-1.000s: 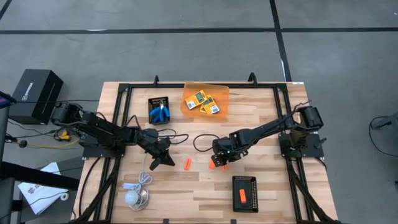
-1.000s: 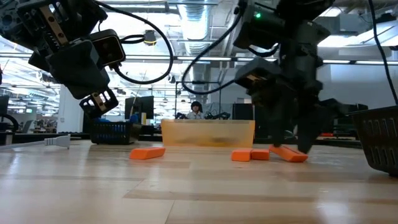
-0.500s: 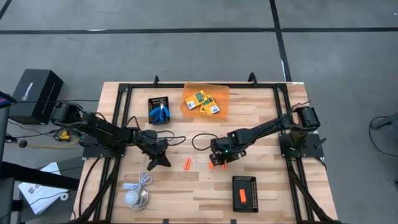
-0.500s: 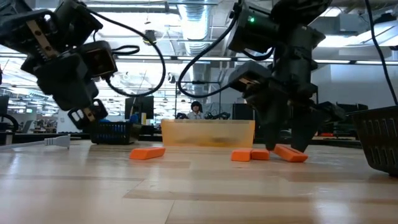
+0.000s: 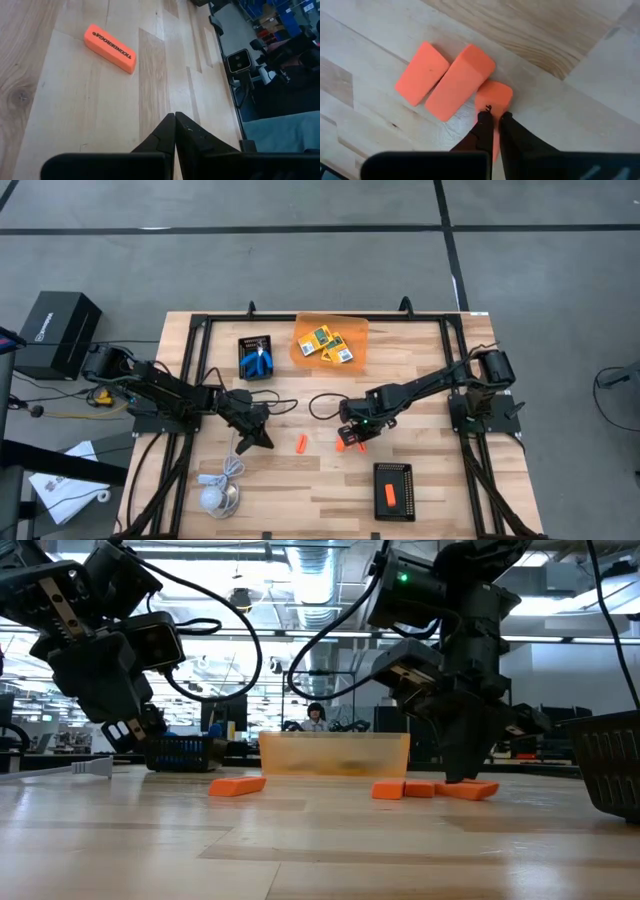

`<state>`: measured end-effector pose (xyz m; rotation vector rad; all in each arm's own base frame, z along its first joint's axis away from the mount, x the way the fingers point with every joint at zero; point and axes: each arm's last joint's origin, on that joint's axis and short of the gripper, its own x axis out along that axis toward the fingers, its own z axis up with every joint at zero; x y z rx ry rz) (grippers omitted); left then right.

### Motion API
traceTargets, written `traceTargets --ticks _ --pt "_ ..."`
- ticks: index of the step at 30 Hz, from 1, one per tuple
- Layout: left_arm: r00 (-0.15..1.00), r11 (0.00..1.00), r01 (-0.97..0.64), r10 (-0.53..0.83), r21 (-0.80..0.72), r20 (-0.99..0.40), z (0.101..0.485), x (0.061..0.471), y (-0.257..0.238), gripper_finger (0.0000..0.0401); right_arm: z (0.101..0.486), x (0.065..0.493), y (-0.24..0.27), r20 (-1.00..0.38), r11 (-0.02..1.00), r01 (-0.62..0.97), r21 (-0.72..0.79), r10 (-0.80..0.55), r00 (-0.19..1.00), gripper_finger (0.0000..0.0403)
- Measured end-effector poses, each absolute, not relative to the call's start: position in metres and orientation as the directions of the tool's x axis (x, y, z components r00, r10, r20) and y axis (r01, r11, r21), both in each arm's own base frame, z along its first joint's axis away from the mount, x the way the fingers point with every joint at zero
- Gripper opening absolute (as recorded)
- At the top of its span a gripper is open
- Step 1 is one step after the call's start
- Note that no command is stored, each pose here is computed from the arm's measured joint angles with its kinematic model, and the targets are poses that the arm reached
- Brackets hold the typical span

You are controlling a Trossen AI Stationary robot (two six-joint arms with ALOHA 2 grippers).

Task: Pick & Place School Supplies
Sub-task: Put the eraser into the bottom black bin

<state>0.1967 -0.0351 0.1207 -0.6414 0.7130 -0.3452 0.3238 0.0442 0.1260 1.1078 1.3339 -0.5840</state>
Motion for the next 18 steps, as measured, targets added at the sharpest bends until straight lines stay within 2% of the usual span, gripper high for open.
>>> traceTargets --ticks 6,9,13,18 --pt "0.721 0.755 0.09 -0.499 -0.65 -0.48 0.122 0.198 -0.035 0.0002 0.135 0.323 0.044 -0.944 0.429 0.845 0.318 0.231 0.238 0.0001" --pt "0.726 0.754 0.096 -0.5 -0.65 -0.472 0.123 0.198 -0.035 0.0002 0.146 0.323 0.042 -0.941 0.426 0.839 0.339 0.163 0.298 0.0001" --pt "0.731 0.754 0.102 -0.5 -0.649 -0.465 0.124 0.199 -0.035 0.0002 0.178 0.317 0.034 -0.912 0.393 0.826 0.404 0.11 0.394 0.0003" --pt "0.74 0.752 0.106 -0.497 -0.65 -0.453 0.125 0.2 -0.035 0.0002 0.212 0.3 0.033 -0.885 0.371 0.809 0.456 0.094 0.455 0.0002"
